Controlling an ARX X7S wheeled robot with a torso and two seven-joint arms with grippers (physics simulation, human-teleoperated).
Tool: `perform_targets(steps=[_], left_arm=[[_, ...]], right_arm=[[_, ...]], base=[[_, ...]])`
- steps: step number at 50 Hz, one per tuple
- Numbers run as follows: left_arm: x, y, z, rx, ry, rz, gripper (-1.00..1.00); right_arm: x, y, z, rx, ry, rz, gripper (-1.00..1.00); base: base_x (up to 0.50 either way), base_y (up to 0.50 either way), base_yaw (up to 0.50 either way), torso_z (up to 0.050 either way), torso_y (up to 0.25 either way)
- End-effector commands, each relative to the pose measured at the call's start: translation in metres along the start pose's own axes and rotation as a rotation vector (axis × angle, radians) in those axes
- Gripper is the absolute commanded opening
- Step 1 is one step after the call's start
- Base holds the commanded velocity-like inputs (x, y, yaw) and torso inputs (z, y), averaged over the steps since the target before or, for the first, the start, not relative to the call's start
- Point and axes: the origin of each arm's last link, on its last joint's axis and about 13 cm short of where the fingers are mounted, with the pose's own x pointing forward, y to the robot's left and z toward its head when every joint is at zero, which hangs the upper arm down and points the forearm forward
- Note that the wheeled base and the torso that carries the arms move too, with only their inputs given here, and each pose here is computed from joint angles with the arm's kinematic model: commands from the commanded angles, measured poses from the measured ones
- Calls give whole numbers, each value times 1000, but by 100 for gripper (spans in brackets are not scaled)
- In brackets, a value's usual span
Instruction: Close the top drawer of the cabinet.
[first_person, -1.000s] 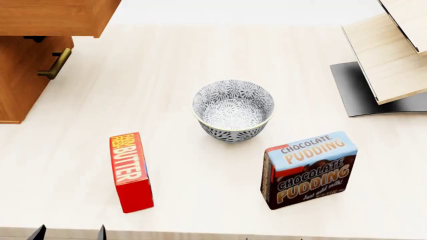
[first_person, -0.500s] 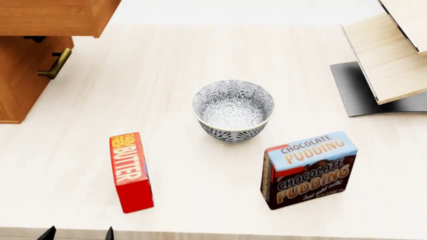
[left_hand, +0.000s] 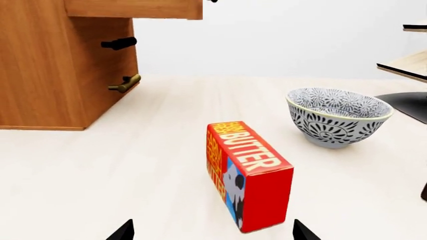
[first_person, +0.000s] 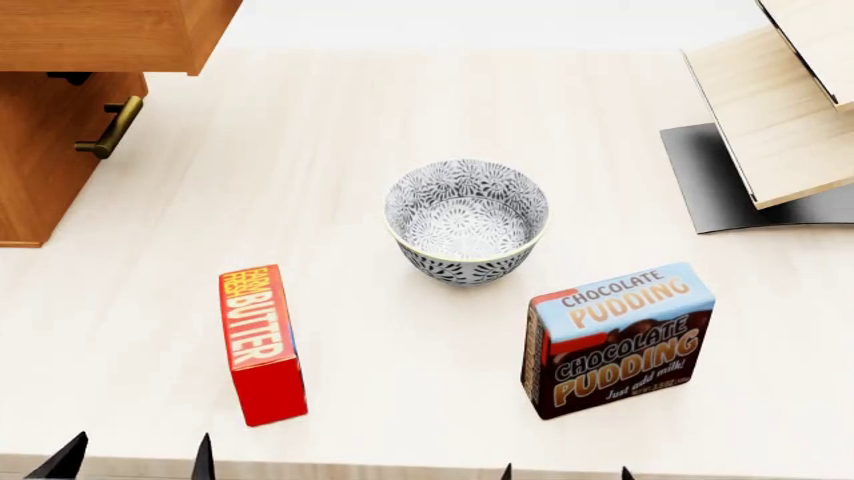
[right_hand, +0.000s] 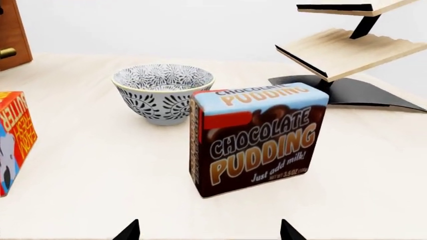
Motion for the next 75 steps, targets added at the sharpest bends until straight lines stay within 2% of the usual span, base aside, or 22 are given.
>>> perform_targets(steps=[1,11,31,41,52,75], left_arm=[[-9,1,27,20,-48,12,100],[-13,6,42,13,-96,24,100],[-26,5,53,40,-167,24,100],[-29,5,56,39,-196,12,100],[-24,5,51,34,-183,13,100],[-24,5,50,35,-198,14,100]], right_arm=[[-6,-2,18,-4,-28,-32,100],[-10,-5,31,5,-72,-45,100],[-26,-8,46,-14,-161,-56,100],[-28,-7,47,-18,-183,-55,100],[-22,-6,44,-22,-174,-57,100],[-19,-6,43,-30,-167,-65,100]], base=[[0,0,0,0,0],[0,0,0,0,0],[0,0,0,0,0],[0,0,0,0,0],[0,0,0,0,0],[0,0,0,48,0]])
